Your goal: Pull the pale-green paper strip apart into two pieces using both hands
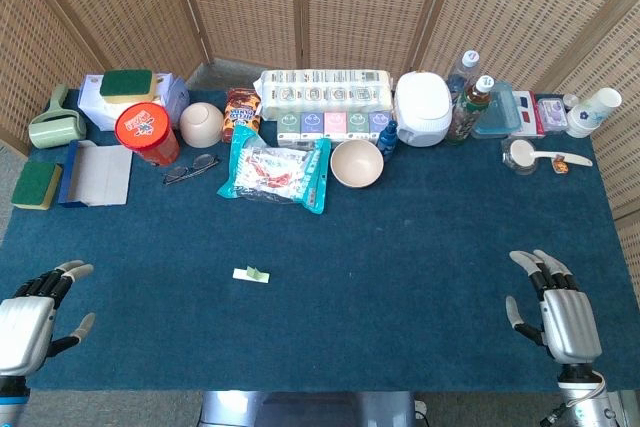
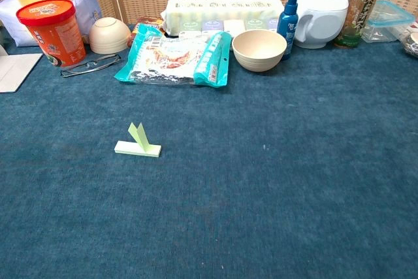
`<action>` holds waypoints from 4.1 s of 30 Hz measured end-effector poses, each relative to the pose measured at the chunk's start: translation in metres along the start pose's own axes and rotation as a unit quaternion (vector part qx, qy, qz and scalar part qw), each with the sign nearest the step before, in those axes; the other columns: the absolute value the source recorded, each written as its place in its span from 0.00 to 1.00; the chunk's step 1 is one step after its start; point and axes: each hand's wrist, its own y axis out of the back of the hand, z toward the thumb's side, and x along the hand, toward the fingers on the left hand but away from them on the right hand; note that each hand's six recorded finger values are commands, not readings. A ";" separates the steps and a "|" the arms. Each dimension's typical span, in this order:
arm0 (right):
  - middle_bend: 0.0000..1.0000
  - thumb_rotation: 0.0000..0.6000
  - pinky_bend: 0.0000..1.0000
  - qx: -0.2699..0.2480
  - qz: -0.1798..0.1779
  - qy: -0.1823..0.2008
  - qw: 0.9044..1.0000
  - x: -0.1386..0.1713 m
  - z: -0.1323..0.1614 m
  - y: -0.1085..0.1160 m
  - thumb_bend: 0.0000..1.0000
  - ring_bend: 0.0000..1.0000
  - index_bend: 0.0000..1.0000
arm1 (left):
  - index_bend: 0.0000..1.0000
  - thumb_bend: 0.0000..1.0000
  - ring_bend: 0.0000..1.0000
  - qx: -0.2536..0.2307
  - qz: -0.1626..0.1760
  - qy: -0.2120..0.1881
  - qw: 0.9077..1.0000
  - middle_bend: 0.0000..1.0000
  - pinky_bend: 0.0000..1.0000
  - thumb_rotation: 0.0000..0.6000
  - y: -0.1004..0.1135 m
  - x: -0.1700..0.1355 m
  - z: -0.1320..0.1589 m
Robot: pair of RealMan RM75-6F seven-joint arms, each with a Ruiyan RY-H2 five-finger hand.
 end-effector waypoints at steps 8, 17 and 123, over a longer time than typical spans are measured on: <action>0.24 1.00 0.16 0.000 0.006 0.001 1.000 -0.001 0.000 -0.004 0.48 0.12 0.17 | 0.24 0.26 0.26 0.003 -0.002 0.001 1.000 0.23 0.30 1.00 0.000 -0.001 0.000; 0.24 1.00 0.16 -0.003 0.002 0.002 1.000 -0.002 0.001 -0.004 0.48 0.12 0.17 | 0.24 0.26 0.26 -0.001 0.003 0.005 1.000 0.23 0.30 1.00 0.005 -0.001 -0.005; 0.24 1.00 0.16 0.003 0.009 -0.069 0.998 0.016 -0.034 -0.007 0.48 0.19 0.18 | 0.43 0.27 1.00 0.101 -0.182 -0.219 0.953 0.98 1.00 1.00 -0.141 0.157 0.166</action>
